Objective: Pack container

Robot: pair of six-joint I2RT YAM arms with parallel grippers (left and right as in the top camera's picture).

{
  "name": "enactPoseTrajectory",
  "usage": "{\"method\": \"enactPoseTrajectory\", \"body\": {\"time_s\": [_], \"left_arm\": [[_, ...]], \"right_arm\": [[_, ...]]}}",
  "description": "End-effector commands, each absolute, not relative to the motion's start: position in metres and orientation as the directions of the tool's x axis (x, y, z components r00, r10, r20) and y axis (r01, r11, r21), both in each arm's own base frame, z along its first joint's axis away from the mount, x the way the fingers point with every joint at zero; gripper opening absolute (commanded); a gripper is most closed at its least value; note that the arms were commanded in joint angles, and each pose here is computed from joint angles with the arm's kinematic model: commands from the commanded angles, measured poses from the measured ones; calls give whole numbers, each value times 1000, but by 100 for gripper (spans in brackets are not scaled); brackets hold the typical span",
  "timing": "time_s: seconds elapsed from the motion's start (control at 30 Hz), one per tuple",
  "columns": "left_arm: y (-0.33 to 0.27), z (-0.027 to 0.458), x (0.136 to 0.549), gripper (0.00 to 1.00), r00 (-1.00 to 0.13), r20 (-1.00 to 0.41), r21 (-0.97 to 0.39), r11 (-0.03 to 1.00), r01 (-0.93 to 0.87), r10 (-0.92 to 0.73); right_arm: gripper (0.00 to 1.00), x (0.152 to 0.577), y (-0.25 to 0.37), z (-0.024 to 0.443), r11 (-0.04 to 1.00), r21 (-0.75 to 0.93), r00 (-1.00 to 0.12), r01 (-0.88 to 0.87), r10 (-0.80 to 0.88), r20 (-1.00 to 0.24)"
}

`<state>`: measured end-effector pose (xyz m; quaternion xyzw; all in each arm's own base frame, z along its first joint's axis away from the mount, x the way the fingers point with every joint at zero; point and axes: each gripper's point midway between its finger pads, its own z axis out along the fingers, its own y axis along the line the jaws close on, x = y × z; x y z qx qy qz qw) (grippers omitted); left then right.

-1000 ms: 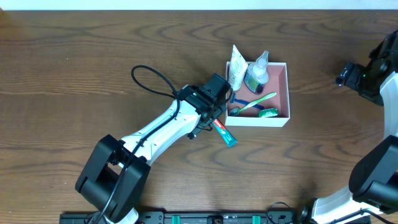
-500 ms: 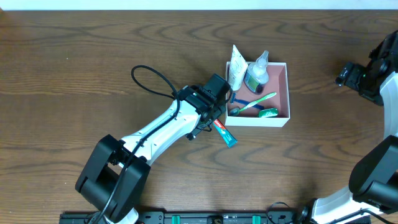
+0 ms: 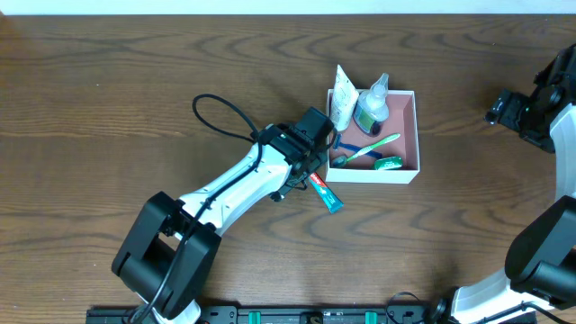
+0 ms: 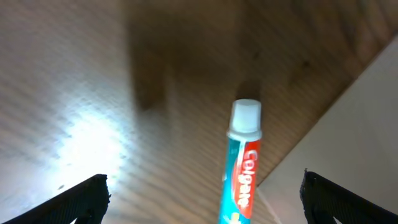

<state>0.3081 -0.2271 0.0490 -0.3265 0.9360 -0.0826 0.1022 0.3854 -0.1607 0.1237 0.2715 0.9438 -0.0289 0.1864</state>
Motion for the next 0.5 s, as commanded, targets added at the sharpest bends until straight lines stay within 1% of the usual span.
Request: {"method": "enactPoseTrajectory", "body": {"time_s": [0.0, 0.13, 0.17, 0.23, 0.3, 0.33, 0.4, 0.47], "left_arm": [[-231, 47, 315, 98, -805, -164, -231, 815, -531, -571], [-235, 49, 321, 99, -816, -186, -253, 829, -499, -548], [-235, 50, 322, 94, -815, -187, -255, 828, -499, -548], [-234, 50, 323, 75, -812, -195, -254, 828, -499, -550], [-231, 50, 326, 49, -805, -215, -247, 829, -502, -552], [-230, 50, 326, 44, -802, -220, -246, 827, -506, -556], [-230, 51, 327, 38, -798, -224, -249, 824, -508, -560], [-232, 52, 329, 20, -796, -226, -261, 822, -506, -562]], "right_arm": [[99, 384, -163, 120, 843, 44, -778, 537, 514, -360], [99, 384, -163, 120, 843, 44, -778, 537, 514, -360], [99, 384, -163, 120, 843, 44, -778, 537, 514, -360], [99, 384, -163, 120, 843, 44, -778, 537, 514, -360], [99, 384, -163, 120, 843, 44, -778, 537, 515, -360], [99, 384, -163, 120, 843, 44, -778, 537, 514, -360], [99, 384, -163, 120, 843, 44, -778, 537, 514, -360], [99, 384, -163, 120, 843, 44, -778, 537, 514, -360]]}}
